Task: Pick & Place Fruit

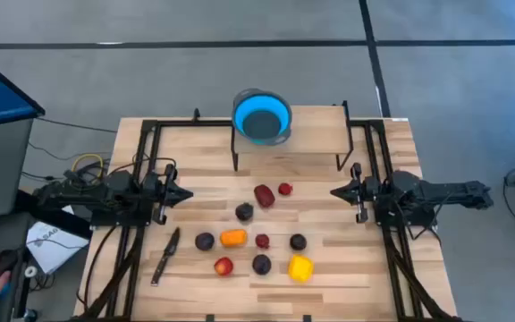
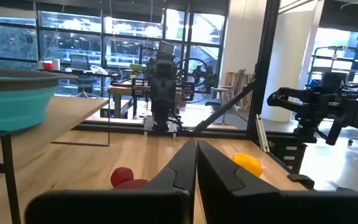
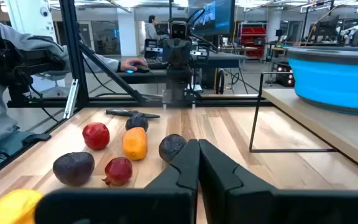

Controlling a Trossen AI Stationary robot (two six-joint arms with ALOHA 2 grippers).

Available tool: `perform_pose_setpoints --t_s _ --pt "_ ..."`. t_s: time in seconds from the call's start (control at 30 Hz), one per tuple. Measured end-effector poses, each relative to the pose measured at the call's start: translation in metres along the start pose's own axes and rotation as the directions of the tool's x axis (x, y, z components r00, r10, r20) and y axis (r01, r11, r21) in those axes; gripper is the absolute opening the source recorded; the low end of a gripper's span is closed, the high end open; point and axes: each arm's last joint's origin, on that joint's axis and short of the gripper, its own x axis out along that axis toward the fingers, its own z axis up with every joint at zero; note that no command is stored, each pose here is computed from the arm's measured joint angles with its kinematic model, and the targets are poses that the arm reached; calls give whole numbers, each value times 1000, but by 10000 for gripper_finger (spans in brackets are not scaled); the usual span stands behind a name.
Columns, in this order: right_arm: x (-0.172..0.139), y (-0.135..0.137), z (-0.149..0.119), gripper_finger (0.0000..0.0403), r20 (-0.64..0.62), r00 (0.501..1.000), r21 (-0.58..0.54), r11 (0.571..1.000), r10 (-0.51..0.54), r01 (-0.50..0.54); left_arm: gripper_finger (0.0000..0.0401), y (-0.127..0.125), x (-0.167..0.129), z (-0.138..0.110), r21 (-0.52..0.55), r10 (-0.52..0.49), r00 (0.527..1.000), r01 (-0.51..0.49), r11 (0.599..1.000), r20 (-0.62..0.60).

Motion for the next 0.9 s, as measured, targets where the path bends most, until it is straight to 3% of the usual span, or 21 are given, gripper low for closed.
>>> perform_pose_setpoints --t_s 0.9 --pt "0 0 0 0 0 1000 0 1000 0 0 8 1 0 0 1 9 1000 -9 1000 1"
